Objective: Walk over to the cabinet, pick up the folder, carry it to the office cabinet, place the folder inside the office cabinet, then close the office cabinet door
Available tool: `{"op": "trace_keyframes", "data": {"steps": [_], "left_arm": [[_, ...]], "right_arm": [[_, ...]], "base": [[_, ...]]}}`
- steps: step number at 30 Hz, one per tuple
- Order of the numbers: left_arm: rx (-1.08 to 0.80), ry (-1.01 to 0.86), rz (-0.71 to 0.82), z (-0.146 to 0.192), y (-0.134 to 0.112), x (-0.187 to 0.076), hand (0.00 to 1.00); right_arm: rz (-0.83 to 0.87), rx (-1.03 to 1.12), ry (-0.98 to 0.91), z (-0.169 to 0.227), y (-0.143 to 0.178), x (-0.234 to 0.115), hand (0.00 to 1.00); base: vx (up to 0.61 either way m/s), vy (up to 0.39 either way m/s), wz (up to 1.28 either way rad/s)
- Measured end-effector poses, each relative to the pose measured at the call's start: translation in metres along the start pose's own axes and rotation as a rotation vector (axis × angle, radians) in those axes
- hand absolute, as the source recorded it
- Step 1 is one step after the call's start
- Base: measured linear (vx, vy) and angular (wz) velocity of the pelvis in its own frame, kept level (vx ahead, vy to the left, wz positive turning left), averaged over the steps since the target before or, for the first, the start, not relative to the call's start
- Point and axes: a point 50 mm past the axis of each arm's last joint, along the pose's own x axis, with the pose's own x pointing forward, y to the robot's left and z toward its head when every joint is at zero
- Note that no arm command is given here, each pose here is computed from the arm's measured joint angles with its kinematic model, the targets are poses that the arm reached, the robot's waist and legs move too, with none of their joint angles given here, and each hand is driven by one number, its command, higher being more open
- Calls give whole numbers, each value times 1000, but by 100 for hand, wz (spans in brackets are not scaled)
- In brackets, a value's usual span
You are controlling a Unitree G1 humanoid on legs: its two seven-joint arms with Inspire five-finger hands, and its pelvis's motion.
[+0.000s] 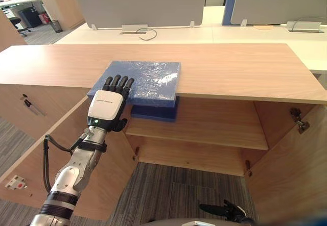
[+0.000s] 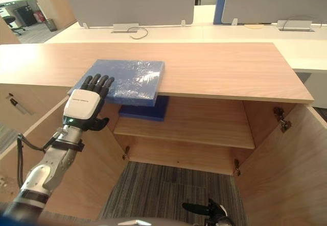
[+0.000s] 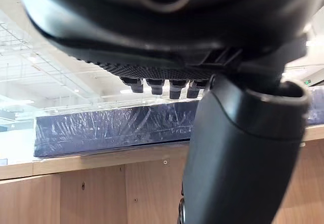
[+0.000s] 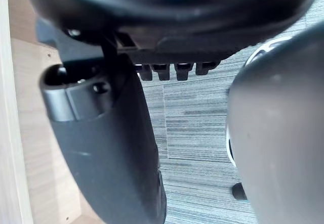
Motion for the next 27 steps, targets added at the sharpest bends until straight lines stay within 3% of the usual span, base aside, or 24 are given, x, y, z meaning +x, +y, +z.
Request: {"op": "trace_keyframes", "data": {"steps": [15,16,23,27], "left_arm": [[4,15,11,0,1,19,100],[1,18,4,-1,0,19,0],[-22,39,-1,-1,-1,19,0],[-60,93,78,-5,7,22,0]], "right_arm": [[-2,30,-16,3,1,0,100],[-4,44,-17,2,1,0,100],[-3,57,-18,0,2,-1,100],[-5,64,-18,0,2,-1,100]], "base": [[-38,3,-19],[-45,14,-16],[-18,10,-12],[-9,5,-10]]}}
